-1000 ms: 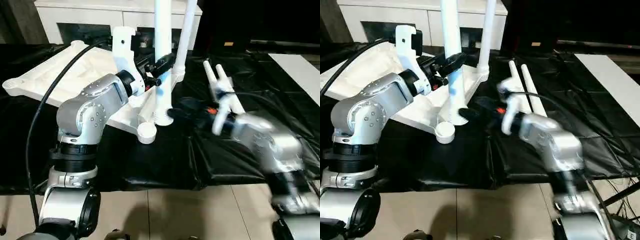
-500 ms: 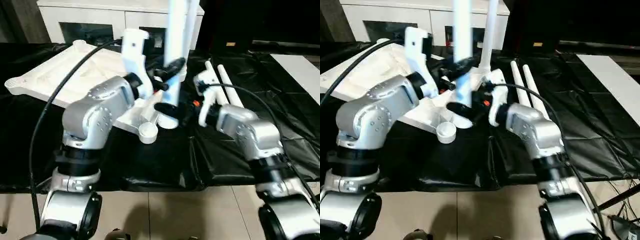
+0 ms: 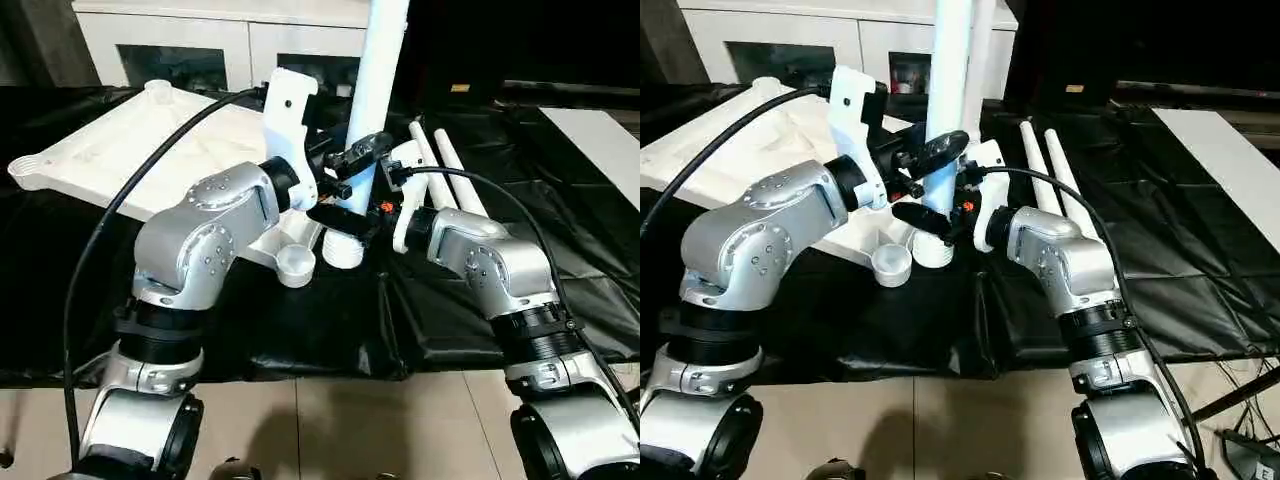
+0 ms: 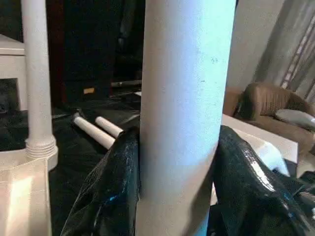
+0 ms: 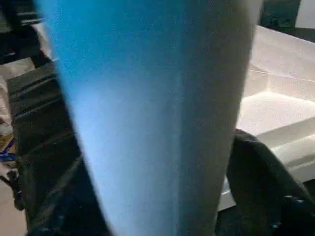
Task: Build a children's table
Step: Pick table leg
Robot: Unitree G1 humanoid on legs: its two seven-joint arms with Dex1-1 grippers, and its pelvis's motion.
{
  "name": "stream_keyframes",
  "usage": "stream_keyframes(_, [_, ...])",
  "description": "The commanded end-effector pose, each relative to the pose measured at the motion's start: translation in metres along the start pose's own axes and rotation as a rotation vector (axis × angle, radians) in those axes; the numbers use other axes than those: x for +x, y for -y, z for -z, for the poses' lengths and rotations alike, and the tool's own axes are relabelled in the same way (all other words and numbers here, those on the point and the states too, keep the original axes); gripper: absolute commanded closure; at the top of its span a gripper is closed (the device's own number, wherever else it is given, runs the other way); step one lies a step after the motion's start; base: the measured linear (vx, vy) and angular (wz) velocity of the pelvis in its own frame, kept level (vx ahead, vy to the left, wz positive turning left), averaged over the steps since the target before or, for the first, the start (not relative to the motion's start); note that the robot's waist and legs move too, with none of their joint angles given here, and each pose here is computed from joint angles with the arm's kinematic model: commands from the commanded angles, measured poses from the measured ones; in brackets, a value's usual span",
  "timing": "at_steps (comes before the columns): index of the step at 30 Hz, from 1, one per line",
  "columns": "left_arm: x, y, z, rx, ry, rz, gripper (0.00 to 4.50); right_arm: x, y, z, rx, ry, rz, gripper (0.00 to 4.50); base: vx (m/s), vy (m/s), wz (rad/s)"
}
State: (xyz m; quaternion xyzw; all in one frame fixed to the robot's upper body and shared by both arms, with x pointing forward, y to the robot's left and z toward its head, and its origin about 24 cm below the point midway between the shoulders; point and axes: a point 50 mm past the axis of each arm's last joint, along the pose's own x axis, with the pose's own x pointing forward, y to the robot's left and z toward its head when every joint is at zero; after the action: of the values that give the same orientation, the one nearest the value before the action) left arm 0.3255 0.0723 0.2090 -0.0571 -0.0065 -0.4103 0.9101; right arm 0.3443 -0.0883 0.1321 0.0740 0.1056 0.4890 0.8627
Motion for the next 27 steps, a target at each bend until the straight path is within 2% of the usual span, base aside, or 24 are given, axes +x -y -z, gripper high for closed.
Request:
stream_keyframes(1, [-0.0004,0.0000,-0.0033,0.022,0.014,0.004,2.65,-0.0016,0.0011,-0.0092,-0.044,0.006,0.002,1.61,0.000,0.000,0.00])
stream_keyframes(11, [-0.0006,-0.0008,-0.0025,0.033,0.008,0.010,2.65,-0.0032,-0.0010,-0.0067,-0.053,-0.005,-0.018,2.49,0.000,0.000,0.00])
stream_keyframes(18, [0.0002,0.0016,-0.0018,0.033,0.006,0.029,2.65,-0.0025,-0.0041,-0.0054,-0.079,-0.006,-0.037,2.59,0.000,0.000,0.00])
stream_keyframes(19, [0.0003,0.0015,-0.0018,0.035,0.005,0.030,2.65,-0.0022,-0.0040,-0.0054,-0.080,-0.005,-0.036,2.04,0.000,0.000,0.00])
stream_keyframes(20, [0.0003,0.0015,-0.0017,0.036,0.003,0.031,2.65,-0.0020,-0.0044,-0.0053,-0.075,-0.004,-0.042,1.91,0.000,0.000,0.00])
stream_keyframes(27, [-0.0003,0.0034,-0.0012,0.044,-0.004,0.048,2.65,-0.0032,-0.0009,-0.0086,-0.093,-0.012,-0.016,1.56,0.000,0.000,0.00])
